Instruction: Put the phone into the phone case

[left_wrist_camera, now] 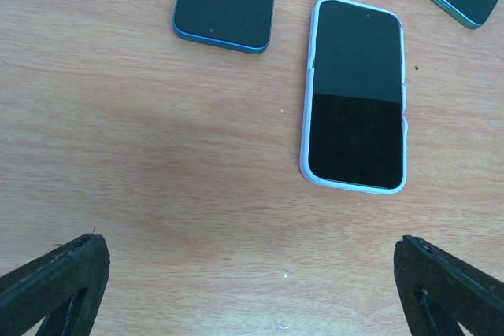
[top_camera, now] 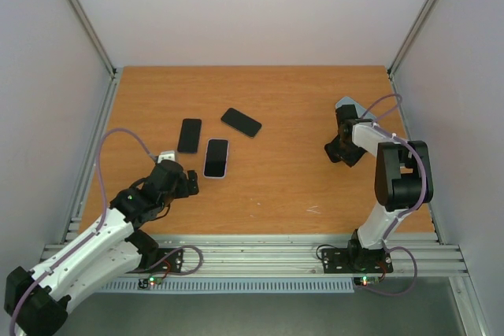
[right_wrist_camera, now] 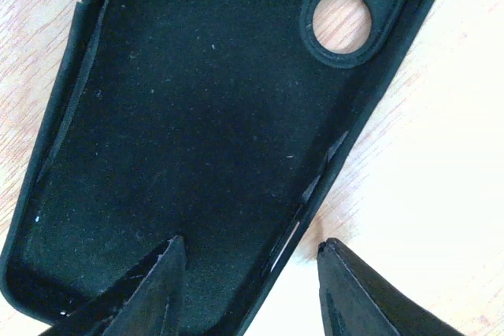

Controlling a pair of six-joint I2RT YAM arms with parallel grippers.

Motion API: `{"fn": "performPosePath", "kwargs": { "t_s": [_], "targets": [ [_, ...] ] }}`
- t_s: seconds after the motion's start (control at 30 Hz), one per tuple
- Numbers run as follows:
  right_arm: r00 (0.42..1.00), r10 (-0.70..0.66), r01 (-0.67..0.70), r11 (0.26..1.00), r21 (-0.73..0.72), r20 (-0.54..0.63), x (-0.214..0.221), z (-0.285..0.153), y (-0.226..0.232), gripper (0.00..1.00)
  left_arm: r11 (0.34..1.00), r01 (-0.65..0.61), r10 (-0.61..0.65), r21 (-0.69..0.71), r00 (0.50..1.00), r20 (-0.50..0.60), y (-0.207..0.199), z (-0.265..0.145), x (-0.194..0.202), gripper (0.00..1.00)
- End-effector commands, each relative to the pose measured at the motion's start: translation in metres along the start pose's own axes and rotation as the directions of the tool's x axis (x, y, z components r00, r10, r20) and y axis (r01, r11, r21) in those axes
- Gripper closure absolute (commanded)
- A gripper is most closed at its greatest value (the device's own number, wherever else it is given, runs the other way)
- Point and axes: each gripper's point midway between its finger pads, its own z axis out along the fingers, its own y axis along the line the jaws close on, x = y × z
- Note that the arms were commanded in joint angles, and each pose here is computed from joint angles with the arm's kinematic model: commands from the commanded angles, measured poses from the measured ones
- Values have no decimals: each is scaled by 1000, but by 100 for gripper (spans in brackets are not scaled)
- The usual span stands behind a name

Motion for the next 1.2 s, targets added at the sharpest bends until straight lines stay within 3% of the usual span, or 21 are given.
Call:
{"fn": "performPosePath", "kwargs": {
  "t_s": [0.0, 0.27, 0.6, 0.83, 1.0, 1.17],
  "targets": [
    [999, 28, -27, 999, 29, -37, 5, 7, -6, 58, 1000, 4, -3, -18, 999, 33, 5, -1, -5, 1],
    [998, 26, -25, 999, 22, -62, 14, 3, -9, 83, 999, 6, -4, -32, 999, 36, 8, -1, -4, 1],
    [994, -77, 77, 997, -5, -72, 37, -10, -15, 96, 999, 10, -9, -41, 999, 41, 10, -2, -5, 1],
    [978, -204, 204, 979, -9, -50, 61, -23, -13, 99, 998, 12, -9, -54, 999, 46, 12, -2, -6, 1],
    [921, -389, 389, 921, -12, 3, 84, -40, 4, 99, 998, 15, -11, -65, 999, 53, 15, -3, -6, 1],
    [806, -590, 592, 798, -110, 57, 122, -57, 38, 99, 997, 17, -12, -79, 998, 56, 17, -2, -7, 0]
  ]
}}
